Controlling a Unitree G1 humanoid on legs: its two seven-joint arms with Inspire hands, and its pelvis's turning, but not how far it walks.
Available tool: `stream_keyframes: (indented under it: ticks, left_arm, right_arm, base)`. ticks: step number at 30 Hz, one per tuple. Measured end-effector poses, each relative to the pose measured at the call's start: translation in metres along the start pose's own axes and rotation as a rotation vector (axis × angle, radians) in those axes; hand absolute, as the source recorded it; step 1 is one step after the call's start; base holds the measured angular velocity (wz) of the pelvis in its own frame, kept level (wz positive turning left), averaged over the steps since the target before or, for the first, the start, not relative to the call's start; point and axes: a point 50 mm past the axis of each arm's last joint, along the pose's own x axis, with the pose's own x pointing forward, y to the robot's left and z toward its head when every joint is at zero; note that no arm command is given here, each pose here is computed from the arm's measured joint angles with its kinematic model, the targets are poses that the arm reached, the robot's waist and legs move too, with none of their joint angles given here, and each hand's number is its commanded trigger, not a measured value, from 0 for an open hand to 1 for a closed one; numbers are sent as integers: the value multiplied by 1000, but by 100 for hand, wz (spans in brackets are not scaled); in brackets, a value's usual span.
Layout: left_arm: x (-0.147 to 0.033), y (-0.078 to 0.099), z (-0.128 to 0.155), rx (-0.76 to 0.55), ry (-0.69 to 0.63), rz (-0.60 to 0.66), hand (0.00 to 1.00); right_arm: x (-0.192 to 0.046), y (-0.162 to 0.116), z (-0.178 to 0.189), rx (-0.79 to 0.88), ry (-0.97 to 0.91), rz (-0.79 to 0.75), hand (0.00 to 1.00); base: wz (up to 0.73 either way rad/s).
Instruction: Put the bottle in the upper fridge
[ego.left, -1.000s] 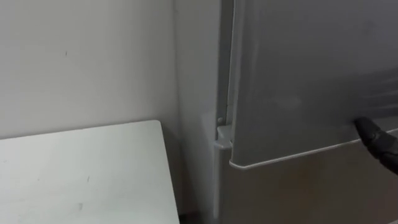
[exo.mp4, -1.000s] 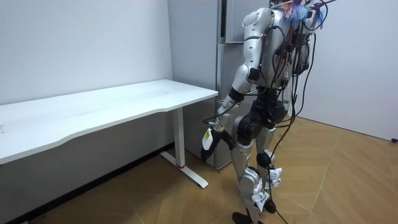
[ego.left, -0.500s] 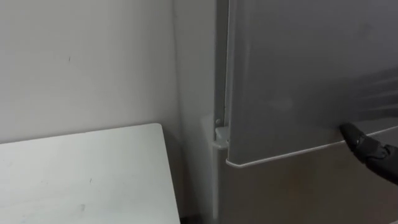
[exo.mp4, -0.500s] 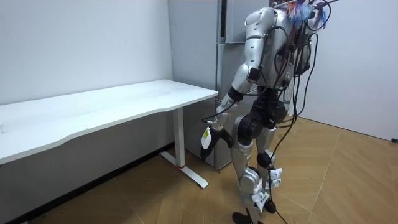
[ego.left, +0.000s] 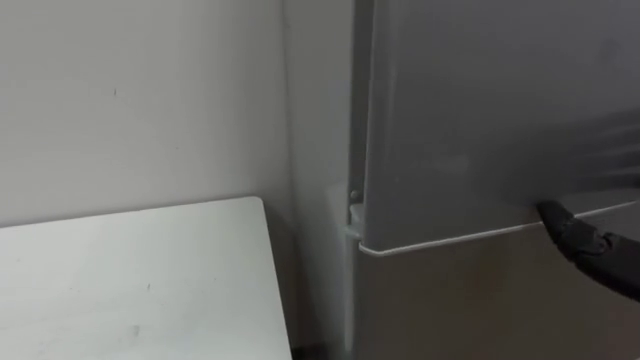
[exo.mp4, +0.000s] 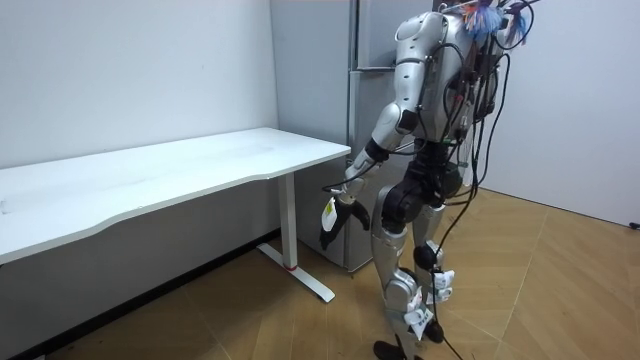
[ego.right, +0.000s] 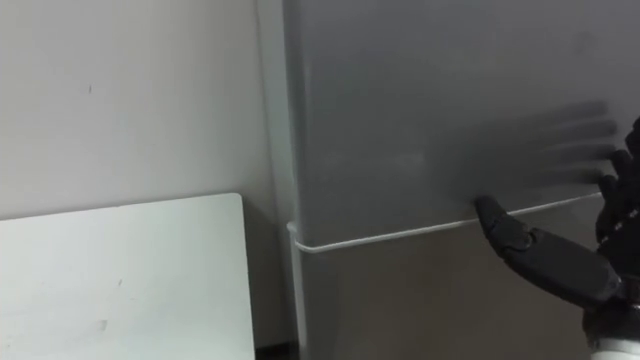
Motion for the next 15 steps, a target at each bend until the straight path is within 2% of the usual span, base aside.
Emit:
stream_keyframes:
  ticks: [15]
  left_arm:
    - [1, 0, 8, 21, -2, -7, 0]
  right_arm:
    - [5, 9, -3, 9, 10, -24, 0]
  base:
    - [0]
